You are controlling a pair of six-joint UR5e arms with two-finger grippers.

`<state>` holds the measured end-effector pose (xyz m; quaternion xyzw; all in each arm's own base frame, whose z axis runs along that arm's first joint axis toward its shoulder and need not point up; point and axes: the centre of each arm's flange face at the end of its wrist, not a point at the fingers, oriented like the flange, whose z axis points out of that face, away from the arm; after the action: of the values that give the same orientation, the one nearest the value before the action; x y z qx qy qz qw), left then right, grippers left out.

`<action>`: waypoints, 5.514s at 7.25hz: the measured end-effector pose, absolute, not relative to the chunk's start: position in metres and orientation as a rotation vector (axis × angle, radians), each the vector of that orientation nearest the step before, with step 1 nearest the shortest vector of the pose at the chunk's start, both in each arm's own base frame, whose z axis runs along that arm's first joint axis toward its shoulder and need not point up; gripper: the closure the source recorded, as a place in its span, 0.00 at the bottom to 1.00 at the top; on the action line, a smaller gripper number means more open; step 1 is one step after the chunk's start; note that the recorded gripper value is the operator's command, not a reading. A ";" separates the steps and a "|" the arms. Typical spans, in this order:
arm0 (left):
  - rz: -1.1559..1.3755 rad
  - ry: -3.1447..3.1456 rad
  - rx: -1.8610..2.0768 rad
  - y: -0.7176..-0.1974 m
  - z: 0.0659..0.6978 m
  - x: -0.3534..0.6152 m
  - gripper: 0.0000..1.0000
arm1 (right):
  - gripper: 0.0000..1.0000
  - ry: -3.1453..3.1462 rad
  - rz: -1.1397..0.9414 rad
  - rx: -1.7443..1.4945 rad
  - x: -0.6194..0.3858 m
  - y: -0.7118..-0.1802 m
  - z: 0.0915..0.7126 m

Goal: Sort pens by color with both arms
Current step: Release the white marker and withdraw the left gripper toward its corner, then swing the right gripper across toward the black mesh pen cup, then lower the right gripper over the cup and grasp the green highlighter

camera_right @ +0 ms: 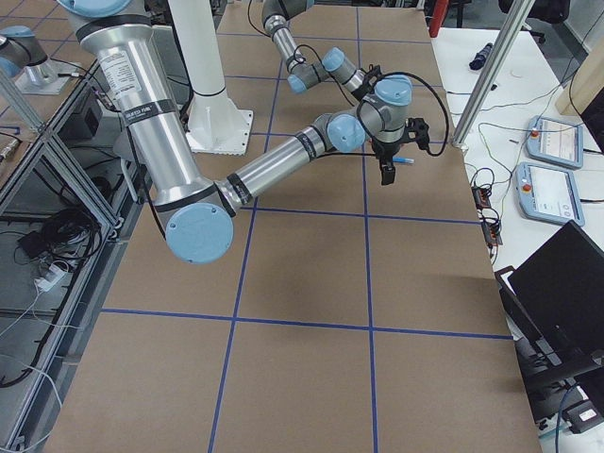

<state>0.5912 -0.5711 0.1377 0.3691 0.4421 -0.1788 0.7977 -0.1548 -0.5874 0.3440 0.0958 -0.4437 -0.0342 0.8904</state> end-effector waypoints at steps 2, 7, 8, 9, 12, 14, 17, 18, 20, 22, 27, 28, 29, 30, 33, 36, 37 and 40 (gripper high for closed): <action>-0.330 0.929 0.697 -0.591 0.130 0.525 0.01 | 0.00 -0.960 -0.058 0.263 -0.152 -0.585 0.334; -0.183 0.981 0.507 -0.625 0.217 0.340 0.01 | 0.00 -1.034 0.002 0.296 -0.175 -0.583 0.295; -0.164 0.993 0.480 -0.623 0.232 0.318 0.01 | 0.00 -1.037 0.023 0.289 -0.195 -0.582 0.280; -0.155 1.004 0.454 -0.618 0.245 0.301 0.01 | 0.00 -1.037 0.044 0.285 -0.218 -0.580 0.265; -0.142 1.020 0.406 -0.610 0.271 0.278 0.01 | 0.00 -1.004 0.104 0.252 -0.286 -0.567 0.213; -0.134 1.013 0.400 -0.607 0.282 0.275 0.01 | 0.00 -0.953 0.142 0.205 -0.324 -0.556 0.167; -0.135 1.009 0.396 -0.606 0.287 0.274 0.01 | 0.00 -0.907 0.131 0.164 -0.357 -0.544 0.131; -0.136 1.007 0.393 -0.605 0.290 0.273 0.01 | 0.00 -0.891 0.124 0.142 -0.371 -0.541 0.124; -0.137 1.004 0.386 -0.605 0.294 0.273 0.01 | 0.00 -0.821 0.128 0.068 -0.394 -0.540 0.104; -0.113 0.991 0.371 -0.601 0.309 0.271 0.01 | 0.00 -0.760 0.128 0.006 -0.420 -0.544 0.090; -0.082 0.965 0.361 -0.592 0.343 0.248 0.01 | 0.00 -0.537 0.195 -0.208 -0.515 -0.583 0.052; -0.081 0.967 0.363 -0.591 0.342 0.248 0.01 | 0.00 -0.510 0.228 -0.236 -0.526 -0.585 0.059; -0.080 0.967 0.364 -0.590 0.342 0.247 0.01 | 0.00 -0.488 0.259 -0.258 -0.535 -0.588 0.059; -0.080 0.966 0.361 -0.589 0.343 0.246 0.01 | 0.00 -0.466 0.281 -0.275 -0.545 -0.594 0.051; -0.074 0.974 0.333 -0.565 0.358 0.233 0.01 | 0.01 -0.387 0.286 -0.283 -0.583 -0.590 0.056; -0.074 0.976 0.326 -0.556 0.364 0.226 0.01 | 0.06 -0.308 0.261 -0.218 -0.627 -0.564 0.079; -0.076 0.973 0.323 -0.554 0.367 0.226 0.01 | 0.21 -0.296 0.254 -0.203 -0.634 -0.559 0.082; -0.075 0.972 0.320 -0.553 0.369 0.226 0.01 | 0.39 -0.266 0.257 -0.194 -0.645 -0.549 0.096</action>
<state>0.2257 -0.5531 0.3693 0.1531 0.4651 -0.0361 0.8712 -0.6452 -0.5490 0.0956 -0.0964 -0.1321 0.1275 0.9783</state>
